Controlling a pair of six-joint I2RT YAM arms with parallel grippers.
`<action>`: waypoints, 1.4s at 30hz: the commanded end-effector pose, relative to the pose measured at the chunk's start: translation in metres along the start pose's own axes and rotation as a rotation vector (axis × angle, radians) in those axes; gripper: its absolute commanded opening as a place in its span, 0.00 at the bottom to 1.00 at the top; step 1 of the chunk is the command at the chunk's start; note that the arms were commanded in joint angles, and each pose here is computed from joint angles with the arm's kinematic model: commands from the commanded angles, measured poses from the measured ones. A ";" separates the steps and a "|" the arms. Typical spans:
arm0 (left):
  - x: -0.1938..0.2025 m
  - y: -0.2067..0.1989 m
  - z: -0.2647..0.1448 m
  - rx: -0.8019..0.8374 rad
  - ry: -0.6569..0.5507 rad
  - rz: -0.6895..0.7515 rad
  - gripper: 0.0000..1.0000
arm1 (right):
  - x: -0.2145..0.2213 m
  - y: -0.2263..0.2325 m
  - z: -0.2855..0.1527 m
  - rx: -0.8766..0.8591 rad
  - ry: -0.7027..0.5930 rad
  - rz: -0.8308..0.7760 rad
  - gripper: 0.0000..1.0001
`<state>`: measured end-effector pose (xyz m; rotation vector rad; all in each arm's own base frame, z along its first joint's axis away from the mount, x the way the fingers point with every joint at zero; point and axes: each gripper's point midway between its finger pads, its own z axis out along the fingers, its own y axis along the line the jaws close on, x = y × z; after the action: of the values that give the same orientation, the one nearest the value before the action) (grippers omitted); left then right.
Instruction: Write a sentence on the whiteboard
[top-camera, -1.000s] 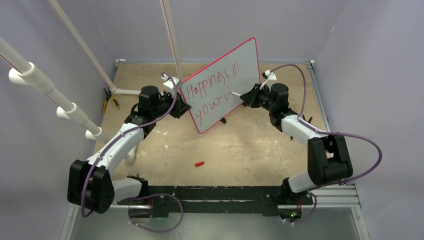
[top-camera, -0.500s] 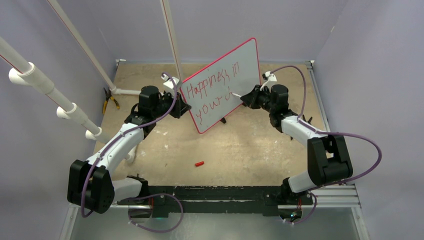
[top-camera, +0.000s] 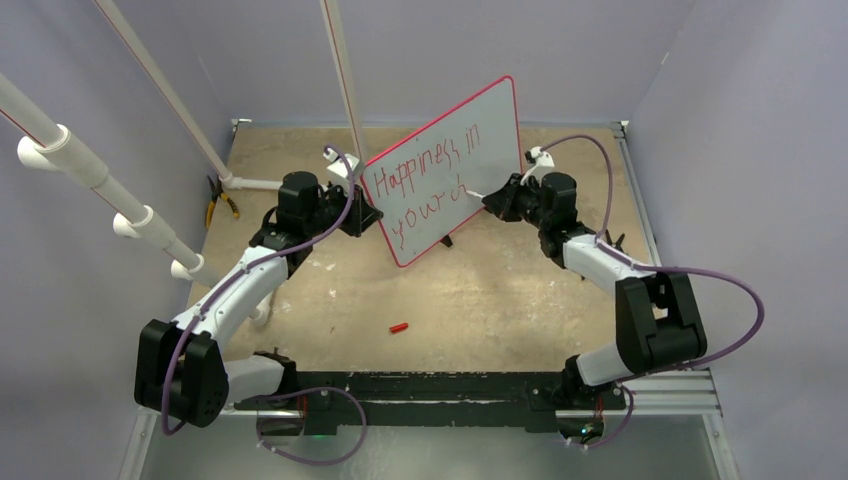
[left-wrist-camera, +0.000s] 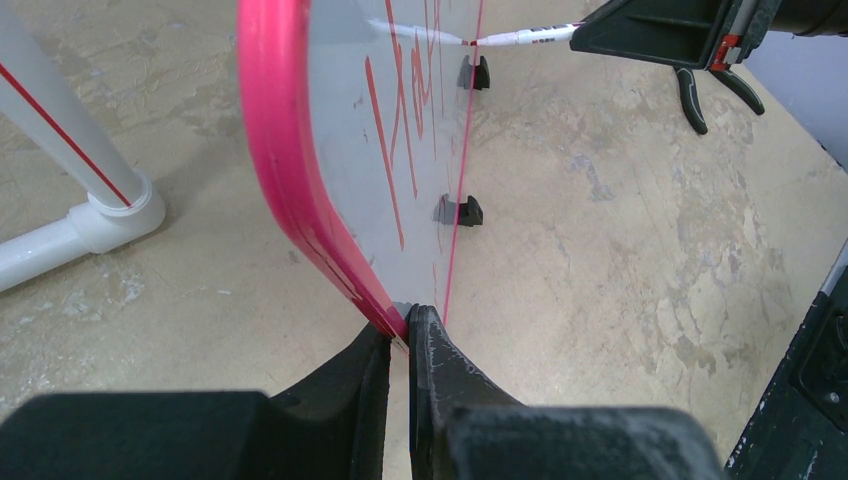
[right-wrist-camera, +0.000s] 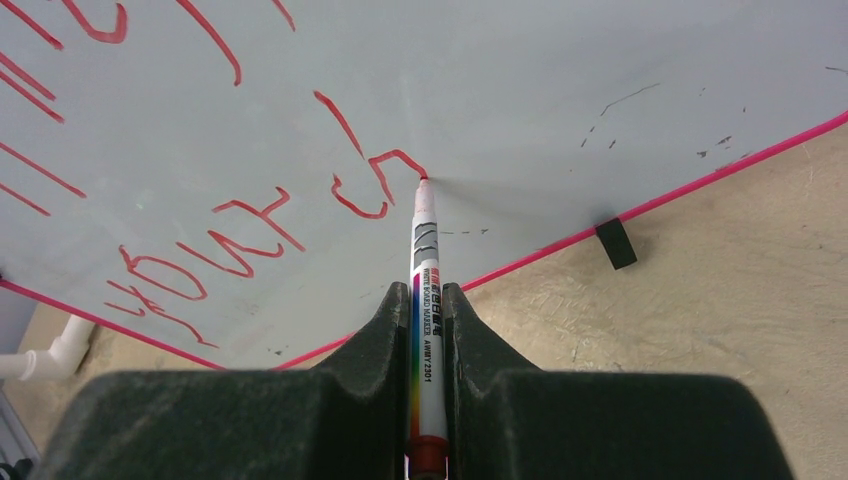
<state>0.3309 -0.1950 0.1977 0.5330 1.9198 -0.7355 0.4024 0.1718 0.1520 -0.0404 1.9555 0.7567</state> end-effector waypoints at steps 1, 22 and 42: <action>0.006 -0.008 0.001 0.029 0.034 0.029 0.00 | -0.032 0.015 -0.011 -0.014 -0.091 -0.032 0.00; 0.004 -0.009 -0.001 0.028 0.026 0.035 0.00 | -0.068 0.018 -0.040 -0.004 -0.165 -0.070 0.00; 0.005 -0.008 -0.001 0.023 0.028 0.036 0.00 | -0.067 0.009 -0.011 -0.061 -0.137 -0.088 0.00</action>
<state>0.3294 -0.1964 0.1990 0.5388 1.9158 -0.7374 0.4109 0.1506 0.1832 -0.0574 1.8891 0.7459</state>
